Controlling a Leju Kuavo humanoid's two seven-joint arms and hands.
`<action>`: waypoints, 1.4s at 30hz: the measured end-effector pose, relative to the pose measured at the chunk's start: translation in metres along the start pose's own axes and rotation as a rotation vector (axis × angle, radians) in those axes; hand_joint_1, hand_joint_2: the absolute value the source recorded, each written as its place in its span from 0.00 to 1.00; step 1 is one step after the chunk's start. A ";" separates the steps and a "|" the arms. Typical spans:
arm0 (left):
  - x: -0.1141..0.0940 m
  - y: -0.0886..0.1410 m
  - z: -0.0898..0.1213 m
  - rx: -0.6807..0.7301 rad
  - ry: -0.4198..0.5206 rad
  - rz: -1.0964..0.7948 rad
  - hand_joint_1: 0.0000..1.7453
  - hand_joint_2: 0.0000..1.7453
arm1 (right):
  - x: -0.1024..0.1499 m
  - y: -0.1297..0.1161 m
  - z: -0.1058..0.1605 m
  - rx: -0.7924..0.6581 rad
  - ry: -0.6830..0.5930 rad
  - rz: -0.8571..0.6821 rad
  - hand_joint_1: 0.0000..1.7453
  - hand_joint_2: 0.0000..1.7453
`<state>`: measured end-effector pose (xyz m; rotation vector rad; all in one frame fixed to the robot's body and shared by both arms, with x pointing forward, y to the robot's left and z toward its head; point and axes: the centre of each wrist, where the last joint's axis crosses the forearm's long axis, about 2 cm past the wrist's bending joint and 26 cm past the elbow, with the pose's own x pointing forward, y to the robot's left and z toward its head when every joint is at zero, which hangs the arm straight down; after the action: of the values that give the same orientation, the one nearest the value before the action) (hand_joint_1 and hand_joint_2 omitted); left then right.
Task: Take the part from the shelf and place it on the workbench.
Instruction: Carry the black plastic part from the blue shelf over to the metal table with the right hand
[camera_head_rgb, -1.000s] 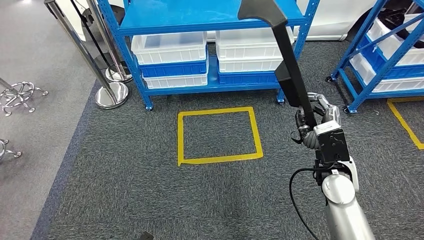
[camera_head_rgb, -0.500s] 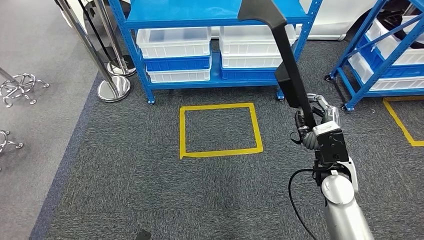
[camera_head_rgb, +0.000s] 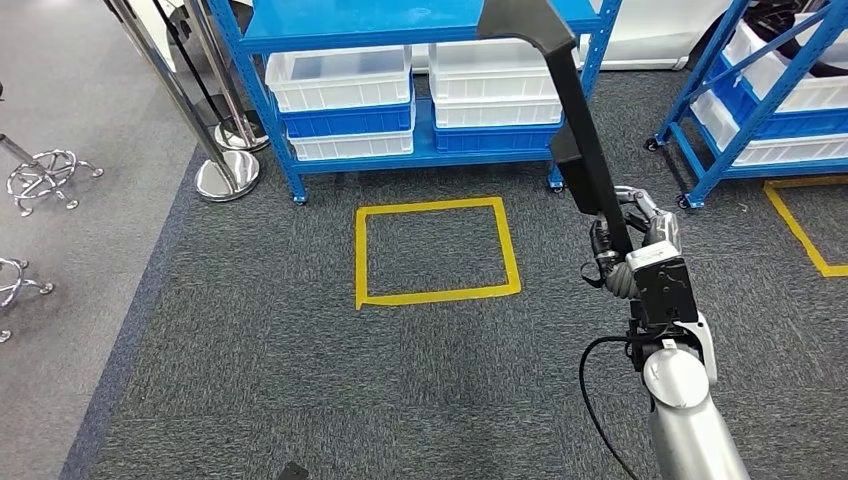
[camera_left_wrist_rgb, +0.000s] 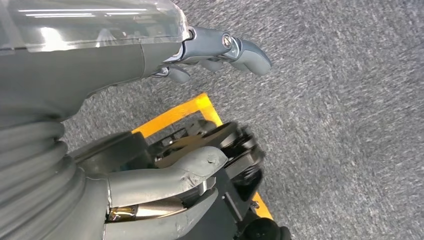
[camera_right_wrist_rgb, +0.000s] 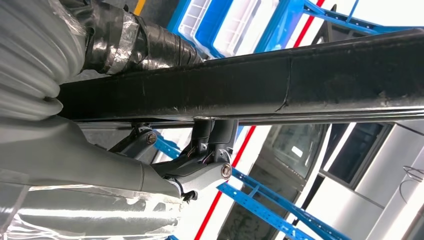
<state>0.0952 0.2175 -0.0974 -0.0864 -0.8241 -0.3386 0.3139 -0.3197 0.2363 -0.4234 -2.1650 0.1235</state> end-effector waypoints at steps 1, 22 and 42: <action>0.000 0.000 0.000 0.000 -0.001 0.000 0.00 1.00 | 0.000 0.000 0.000 0.000 0.000 0.000 1.00 1.00; 0.000 0.000 0.000 0.009 -0.013 0.016 0.00 1.00 | -0.001 0.001 0.003 -0.003 0.008 0.000 1.00 1.00; 0.000 -0.001 0.000 0.007 -0.009 0.012 0.00 1.00 | 0.000 0.000 0.002 -0.005 0.002 -0.001 1.00 1.00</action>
<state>0.0949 0.2168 -0.0974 -0.0862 -0.8333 -0.3245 0.3125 -0.3192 0.2355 -0.4252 -2.1635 0.1171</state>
